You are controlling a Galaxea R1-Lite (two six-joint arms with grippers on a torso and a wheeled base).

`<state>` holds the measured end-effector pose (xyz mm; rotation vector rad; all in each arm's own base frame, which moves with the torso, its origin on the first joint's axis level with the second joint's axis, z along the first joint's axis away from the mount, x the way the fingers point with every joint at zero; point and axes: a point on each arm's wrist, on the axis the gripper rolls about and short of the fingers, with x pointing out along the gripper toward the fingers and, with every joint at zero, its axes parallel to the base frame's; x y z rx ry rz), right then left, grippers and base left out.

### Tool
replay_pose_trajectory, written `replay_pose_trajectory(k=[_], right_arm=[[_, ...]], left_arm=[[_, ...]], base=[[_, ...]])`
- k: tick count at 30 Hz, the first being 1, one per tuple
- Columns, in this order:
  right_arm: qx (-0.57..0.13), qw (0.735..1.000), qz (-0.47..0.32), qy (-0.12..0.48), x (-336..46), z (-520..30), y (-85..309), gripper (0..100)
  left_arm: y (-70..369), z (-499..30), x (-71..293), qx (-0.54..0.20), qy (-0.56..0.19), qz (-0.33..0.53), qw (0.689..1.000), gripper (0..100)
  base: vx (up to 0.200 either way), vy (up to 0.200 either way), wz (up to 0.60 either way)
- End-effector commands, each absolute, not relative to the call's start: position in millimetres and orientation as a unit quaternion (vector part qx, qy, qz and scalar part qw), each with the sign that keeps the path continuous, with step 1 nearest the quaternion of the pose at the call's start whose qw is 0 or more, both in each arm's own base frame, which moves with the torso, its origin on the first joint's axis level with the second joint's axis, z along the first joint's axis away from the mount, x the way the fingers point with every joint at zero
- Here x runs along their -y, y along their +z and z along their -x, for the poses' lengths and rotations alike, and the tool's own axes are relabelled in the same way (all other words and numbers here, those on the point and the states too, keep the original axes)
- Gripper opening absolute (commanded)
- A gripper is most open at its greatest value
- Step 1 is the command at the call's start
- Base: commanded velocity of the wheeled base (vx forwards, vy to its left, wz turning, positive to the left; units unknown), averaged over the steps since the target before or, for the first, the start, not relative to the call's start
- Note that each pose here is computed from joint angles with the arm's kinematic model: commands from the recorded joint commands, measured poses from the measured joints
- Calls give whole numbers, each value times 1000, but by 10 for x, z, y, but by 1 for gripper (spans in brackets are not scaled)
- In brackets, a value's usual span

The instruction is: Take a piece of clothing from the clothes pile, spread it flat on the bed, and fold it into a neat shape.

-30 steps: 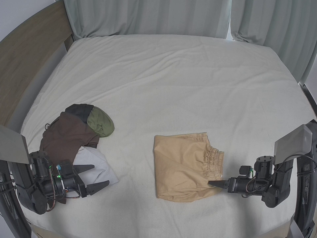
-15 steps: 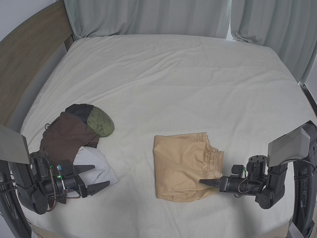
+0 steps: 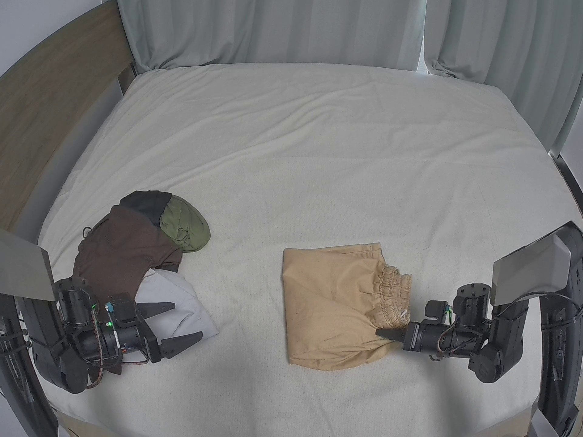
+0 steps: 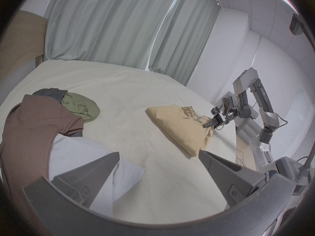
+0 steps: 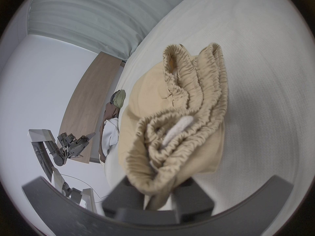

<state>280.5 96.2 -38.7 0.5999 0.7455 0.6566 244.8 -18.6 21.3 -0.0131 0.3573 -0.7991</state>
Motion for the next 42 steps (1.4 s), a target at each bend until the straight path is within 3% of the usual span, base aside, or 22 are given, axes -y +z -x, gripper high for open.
replay_pose_trajectory(k=[1,7,28,42], right_arm=[[-352,836,-283,311,-965,-2802,-382,0],[-352,834,-280,319,-1011,-2782,-360,0],[-259,839,-260,401,-1260,-2680,335,0],[-163,829,-266,464,-1460,-2662,935,0]], left_arm=[[205,-2444,186,-175,-387,7,905,100],[209,-2444,186,-174,-387,6,905,100],[224,-2426,212,-172,-392,4,904,100],[233,-2428,220,-170,-394,3,903,100]], base=[[0,0,0],[0,0,0],[0,0,0],[0,0,0]])
